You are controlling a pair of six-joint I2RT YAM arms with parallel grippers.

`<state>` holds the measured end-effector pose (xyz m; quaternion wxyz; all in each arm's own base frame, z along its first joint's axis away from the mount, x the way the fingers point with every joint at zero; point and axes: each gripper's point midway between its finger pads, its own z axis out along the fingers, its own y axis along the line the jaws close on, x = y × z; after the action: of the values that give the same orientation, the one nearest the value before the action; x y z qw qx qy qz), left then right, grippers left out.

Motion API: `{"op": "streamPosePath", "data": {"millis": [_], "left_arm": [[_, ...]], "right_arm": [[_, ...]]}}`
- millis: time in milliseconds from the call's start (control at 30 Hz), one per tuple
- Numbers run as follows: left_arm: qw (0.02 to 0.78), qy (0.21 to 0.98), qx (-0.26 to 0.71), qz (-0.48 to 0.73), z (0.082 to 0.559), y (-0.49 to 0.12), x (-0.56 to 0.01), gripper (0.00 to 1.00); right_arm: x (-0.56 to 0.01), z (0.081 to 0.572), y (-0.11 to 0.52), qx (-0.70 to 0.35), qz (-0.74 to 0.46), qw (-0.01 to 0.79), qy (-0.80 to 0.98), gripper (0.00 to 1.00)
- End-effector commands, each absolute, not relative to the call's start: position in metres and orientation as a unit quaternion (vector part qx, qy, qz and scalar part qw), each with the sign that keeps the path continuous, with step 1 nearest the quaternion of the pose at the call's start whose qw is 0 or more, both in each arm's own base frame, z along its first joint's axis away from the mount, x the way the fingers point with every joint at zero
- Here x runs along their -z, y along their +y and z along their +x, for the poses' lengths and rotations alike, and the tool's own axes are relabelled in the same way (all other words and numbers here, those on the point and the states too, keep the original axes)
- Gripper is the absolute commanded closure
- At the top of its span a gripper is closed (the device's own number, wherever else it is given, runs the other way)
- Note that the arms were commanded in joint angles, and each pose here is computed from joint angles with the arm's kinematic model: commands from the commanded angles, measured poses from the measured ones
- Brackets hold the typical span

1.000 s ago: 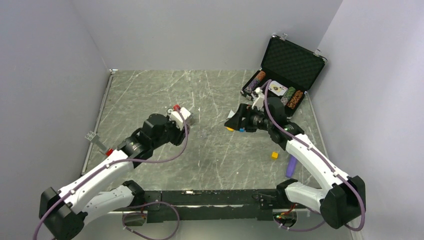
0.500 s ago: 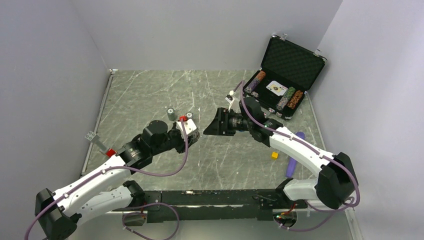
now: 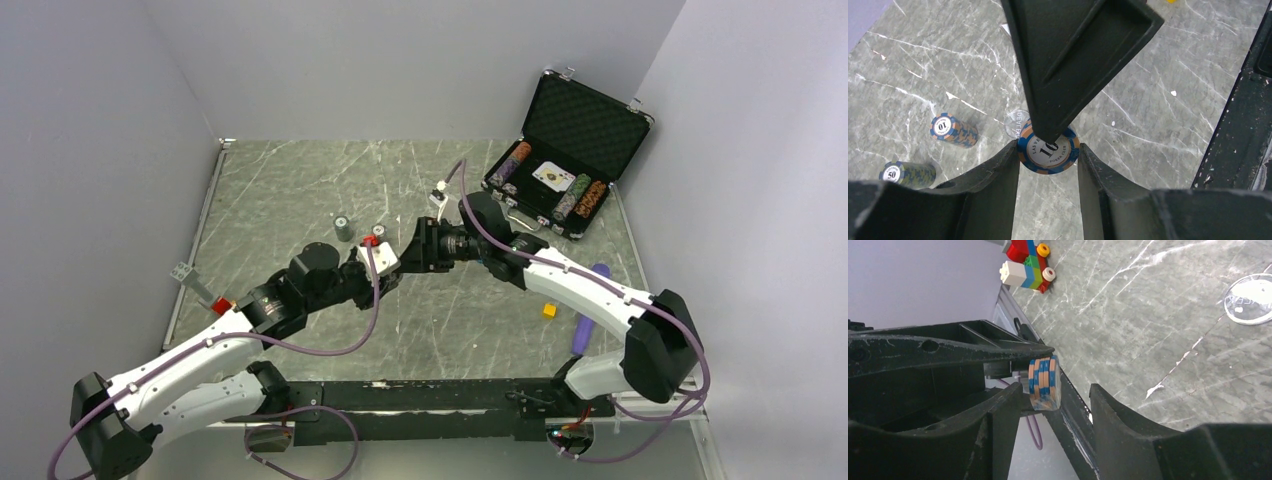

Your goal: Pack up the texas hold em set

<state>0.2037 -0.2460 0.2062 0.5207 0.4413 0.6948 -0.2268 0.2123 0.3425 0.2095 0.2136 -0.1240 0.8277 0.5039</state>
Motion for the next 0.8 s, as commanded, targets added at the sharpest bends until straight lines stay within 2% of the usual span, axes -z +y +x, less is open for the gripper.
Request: {"op": "streamPosePath", "data": {"millis": [0, 67, 267, 367, 400, 433, 467, 500, 533, 633, 767], "left_arm": [[0.549, 0.669, 0.234, 0.442, 0.207, -0.254, -0.228, 1.0], [0.55, 0.668, 0.234, 0.442, 0.206, -0.254, -0.229, 1.0], [0.55, 0.671, 0.232, 0.44, 0.208, -0.254, -0.228, 1.0], [0.551, 0.674, 0.229, 0.435, 0.21, -0.254, -0.228, 1.0], [0.551, 0.677, 0.227, 0.432, 0.211, -0.253, -0.227, 0.94], [0.549, 0.682, 0.225, 0.428, 0.212, -0.252, -0.227, 0.68], [0.548, 0.687, 0.223, 0.422, 0.213, -0.252, -0.228, 0.37], [0.549, 0.691, 0.22, 0.415, 0.215, -0.25, -0.228, 0.15], [0.551, 0.693, 0.22, 0.41, 0.216, -0.25, -0.229, 0.02], [0.552, 0.693, 0.227, 0.406, 0.216, -0.249, -0.234, 0.01], [0.561, 0.707, 0.227, 0.366, 0.229, -0.234, -0.245, 0.0]], "right_arm": [[-0.234, 0.212, 0.359, -0.528, -0.153, 0.228, 0.804, 0.45], [-0.233, 0.211, 0.361, -0.528, -0.159, 0.226, 0.803, 0.5], [-0.231, 0.207, 0.368, -0.535, -0.17, 0.217, 0.798, 0.74], [-0.231, 0.207, 0.369, -0.536, -0.176, 0.215, 0.797, 0.96], [-0.231, 0.208, 0.368, -0.534, -0.178, 0.217, 0.797, 1.0], [-0.232, 0.211, 0.366, -0.528, -0.18, 0.226, 0.798, 1.0], [-0.231, 0.216, 0.361, -0.515, -0.183, 0.237, 0.803, 1.0], [-0.23, 0.224, 0.355, -0.495, -0.187, 0.255, 0.809, 1.0], [-0.228, 0.237, 0.345, -0.469, -0.186, 0.28, 0.817, 1.0], [-0.222, 0.281, 0.302, -0.397, -0.184, 0.346, 0.83, 1.0], [-0.202, 0.341, 0.225, -0.319, -0.149, 0.398, 0.847, 1.0]]}}
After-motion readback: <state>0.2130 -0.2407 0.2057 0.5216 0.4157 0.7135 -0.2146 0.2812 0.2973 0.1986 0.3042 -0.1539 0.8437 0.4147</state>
